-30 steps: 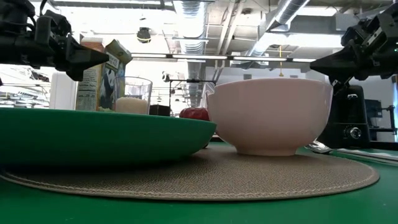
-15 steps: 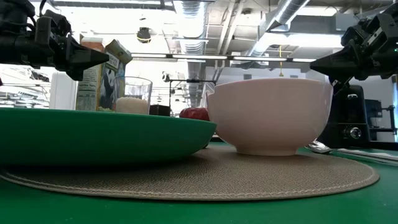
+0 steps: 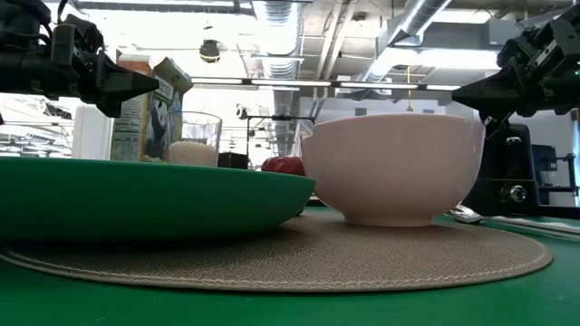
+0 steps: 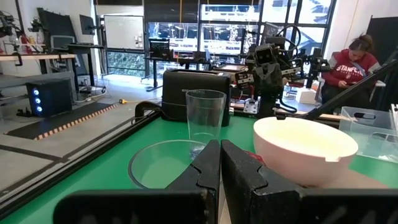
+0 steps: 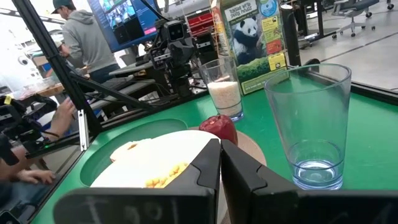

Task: Arrange a breakfast setting
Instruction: Return to Home Position

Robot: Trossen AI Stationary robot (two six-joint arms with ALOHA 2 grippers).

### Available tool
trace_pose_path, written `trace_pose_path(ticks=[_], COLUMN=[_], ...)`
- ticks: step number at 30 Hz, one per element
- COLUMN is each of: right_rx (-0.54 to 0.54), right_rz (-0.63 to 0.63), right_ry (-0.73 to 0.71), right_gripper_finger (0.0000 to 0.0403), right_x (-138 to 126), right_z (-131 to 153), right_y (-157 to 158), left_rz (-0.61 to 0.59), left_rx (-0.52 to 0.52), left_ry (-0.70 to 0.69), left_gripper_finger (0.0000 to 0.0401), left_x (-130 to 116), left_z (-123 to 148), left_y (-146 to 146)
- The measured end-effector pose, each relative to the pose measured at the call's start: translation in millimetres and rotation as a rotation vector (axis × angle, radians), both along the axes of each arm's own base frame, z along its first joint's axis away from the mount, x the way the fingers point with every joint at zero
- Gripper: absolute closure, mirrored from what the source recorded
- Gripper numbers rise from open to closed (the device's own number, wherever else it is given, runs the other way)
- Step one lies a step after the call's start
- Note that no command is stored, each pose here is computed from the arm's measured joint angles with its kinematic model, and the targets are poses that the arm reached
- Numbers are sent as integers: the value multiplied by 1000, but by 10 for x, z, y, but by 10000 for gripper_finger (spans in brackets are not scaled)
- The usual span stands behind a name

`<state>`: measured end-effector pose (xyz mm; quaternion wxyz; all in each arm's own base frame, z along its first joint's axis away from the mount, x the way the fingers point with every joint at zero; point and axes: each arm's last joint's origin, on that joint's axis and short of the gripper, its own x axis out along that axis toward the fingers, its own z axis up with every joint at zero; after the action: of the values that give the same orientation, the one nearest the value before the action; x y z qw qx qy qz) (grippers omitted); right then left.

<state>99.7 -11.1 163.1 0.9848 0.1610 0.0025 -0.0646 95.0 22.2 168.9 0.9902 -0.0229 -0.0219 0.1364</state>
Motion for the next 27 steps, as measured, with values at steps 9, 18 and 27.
trace_pose_path(ticks=[9, 18, 27], right_rx=[-1, 0, 1], right_rz=[0, 0, 0], right_ry=[0, 1, 1], right_gripper_finger=[360, 360, 360], right_x=[0, 0, 0], right_z=[0, -3, -3], right_y=[0, 0, 0], left_rz=[0, 0, -1], left_rx=[-3, -3, -3], left_ry=[13, 13, 13], left_gripper_finger=[401, 401, 401], left_x=[9, 9, 9], left_z=[-11, -12, -12], left_y=[2, 2, 2])
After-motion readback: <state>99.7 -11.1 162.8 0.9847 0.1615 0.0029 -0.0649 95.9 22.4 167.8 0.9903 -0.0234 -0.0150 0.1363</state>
